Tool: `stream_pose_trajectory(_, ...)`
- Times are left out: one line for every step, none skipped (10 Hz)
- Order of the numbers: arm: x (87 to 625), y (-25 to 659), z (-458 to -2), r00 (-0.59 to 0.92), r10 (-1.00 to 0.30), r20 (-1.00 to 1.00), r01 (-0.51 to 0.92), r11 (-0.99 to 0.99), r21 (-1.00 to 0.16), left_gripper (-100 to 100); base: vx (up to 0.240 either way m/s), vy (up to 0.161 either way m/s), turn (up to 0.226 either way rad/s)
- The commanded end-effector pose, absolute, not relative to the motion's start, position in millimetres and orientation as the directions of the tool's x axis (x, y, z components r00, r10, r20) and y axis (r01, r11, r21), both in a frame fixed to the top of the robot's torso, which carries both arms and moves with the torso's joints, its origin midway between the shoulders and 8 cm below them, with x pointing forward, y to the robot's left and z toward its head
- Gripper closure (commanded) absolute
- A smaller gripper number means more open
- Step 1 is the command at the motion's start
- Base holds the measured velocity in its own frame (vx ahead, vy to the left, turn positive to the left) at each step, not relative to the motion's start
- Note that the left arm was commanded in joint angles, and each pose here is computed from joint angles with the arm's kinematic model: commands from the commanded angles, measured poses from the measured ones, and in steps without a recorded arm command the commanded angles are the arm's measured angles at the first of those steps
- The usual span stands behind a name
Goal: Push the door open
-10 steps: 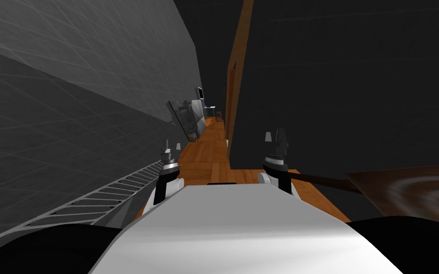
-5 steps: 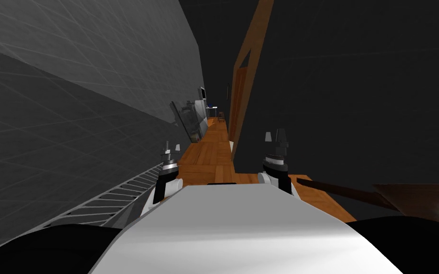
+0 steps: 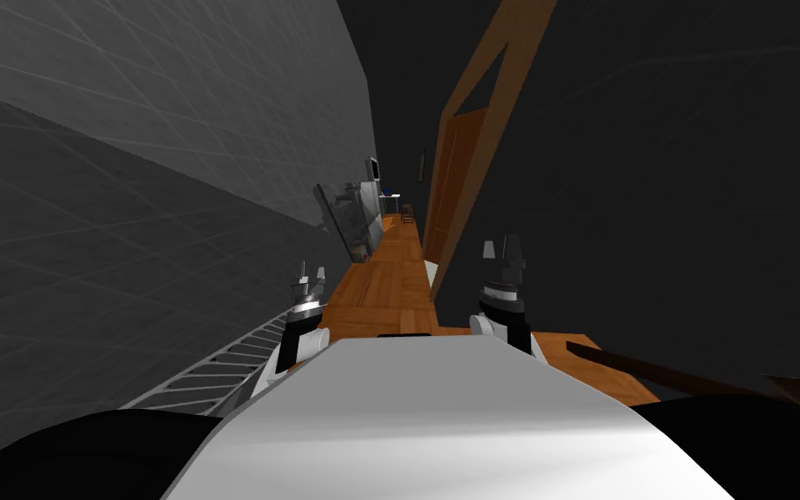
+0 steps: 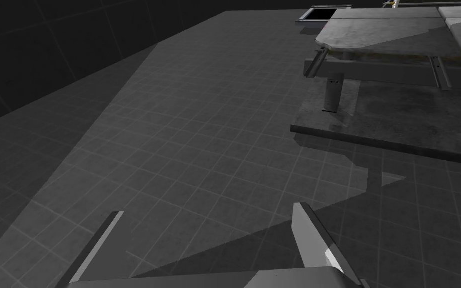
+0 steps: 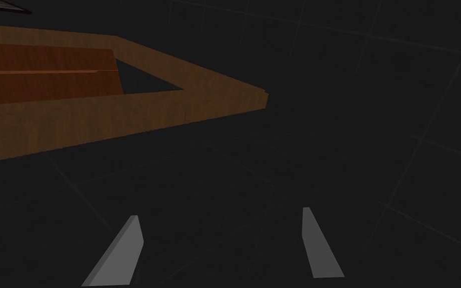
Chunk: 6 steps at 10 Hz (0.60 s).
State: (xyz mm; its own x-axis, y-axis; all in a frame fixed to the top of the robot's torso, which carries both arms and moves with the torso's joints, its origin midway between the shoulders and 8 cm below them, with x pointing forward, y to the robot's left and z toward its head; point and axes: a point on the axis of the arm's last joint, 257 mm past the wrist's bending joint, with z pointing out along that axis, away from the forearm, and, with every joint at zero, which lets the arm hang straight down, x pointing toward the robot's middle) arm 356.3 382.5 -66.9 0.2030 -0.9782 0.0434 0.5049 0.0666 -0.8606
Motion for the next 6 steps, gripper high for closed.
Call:
stream_pose_trajectory(358,391,-74,0.216,-0.976,0.036,0.493,0.077,-0.867,-100,0.227,0.133,0.053)
stream_pose_trajectory(358,395,-77,0.221,-0.975,0.033,0.488,0.081,-0.869,-100,0.227,0.15,0.039)
stream_pose_trajectory(358,401,-82,0.231,-0.972,0.03,0.479,0.087,-0.873,-100,0.204,0.147,0.028)
stream_pose_trajectory(358,405,-85,0.238,-0.971,0.027,0.474,0.091,-0.876,-100,0.2,0.103,0.021)
stream_pose_trajectory(357,409,-88,0.244,-0.969,0.025,0.468,0.095,-0.878,-100,0.2,0.099,0.027)
stream_pose_trajectory(357,413,-91,0.251,-0.968,0.023,0.463,0.099,-0.881,-100,0.193,0.074,0.024)
